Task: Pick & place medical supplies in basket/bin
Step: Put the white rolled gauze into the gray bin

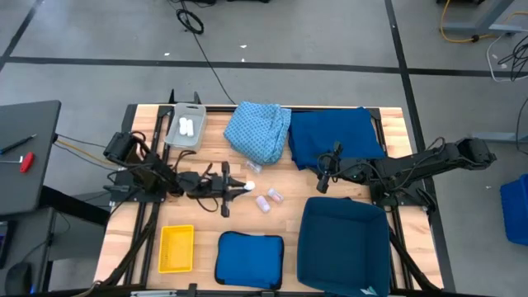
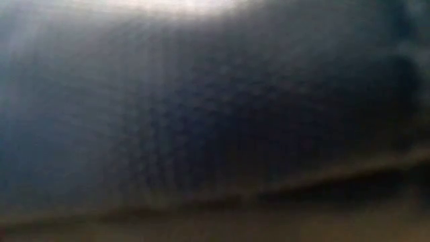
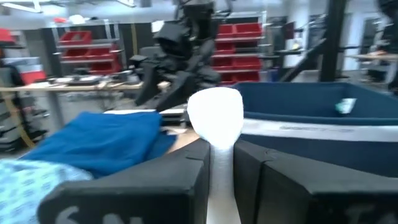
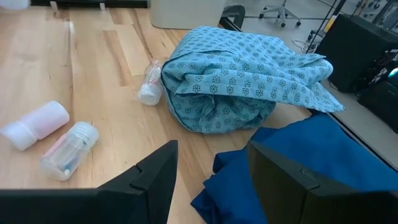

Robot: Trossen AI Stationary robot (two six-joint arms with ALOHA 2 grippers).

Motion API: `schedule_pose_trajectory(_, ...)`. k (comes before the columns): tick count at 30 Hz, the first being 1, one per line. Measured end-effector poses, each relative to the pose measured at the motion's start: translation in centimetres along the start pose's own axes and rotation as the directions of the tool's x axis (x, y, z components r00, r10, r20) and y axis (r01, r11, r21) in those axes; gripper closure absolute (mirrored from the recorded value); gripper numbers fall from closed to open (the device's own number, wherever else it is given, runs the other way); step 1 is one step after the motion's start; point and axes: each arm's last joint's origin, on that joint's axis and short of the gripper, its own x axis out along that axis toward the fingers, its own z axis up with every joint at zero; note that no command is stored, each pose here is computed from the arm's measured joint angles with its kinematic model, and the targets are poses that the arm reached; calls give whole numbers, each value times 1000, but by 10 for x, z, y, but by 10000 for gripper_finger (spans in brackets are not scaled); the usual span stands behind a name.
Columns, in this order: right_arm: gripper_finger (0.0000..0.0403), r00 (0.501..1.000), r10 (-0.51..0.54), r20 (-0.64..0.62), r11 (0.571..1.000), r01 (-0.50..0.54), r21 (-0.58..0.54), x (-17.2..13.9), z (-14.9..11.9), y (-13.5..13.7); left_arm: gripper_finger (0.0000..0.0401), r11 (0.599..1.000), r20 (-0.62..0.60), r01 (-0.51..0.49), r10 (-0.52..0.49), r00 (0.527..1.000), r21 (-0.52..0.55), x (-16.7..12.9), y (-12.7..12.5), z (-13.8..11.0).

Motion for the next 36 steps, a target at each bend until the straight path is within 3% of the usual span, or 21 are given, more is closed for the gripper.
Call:
schedule_pose_trajectory(5, 202, 1000, -1, -9, 1000, 1, 1, 0, -1, 0, 361, 986, -21, -167, 167, 986, 8, 0, 8, -2)
schedule_pose_trajectory(8, 202, 1000, -1, -9, 1000, 1, 2, 0, -1, 0, 361, 941, -35, -335, 337, 941, 34, -1, 13, -2)
schedule_pose_trajectory(15, 202, 1000, -1, -14, 1000, 2, 16, 0, -2, 0, 361, 761, -60, -644, 648, 759, 73, -5, 26, -3)
schedule_pose_trajectory(21, 202, 1000, -2, -24, 1000, 3, 19, 0, -3, 0, 361, 551, -70, -829, 834, 547, 96, -8, 42, -4)
schedule_pose_trajectory(23, 202, 1000, -2, -24, 1000, 3, 19, 0, -3, 0, 361, 483, -70, -868, 876, 477, 117, -9, 48, -4)
schedule_pose_trajectory(26, 202, 1000, -2, -24, 1000, 3, 19, 0, -3, 0, 361, 411, -68, -895, 912, 405, 173, -9, 59, -5)
schedule_pose_trajectory(36, 202, 1000, -2, -26, 1000, 3, 19, 0, -3, 0, 361, 228, -52, -936, 974, 223, 268, -13, 101, -9)
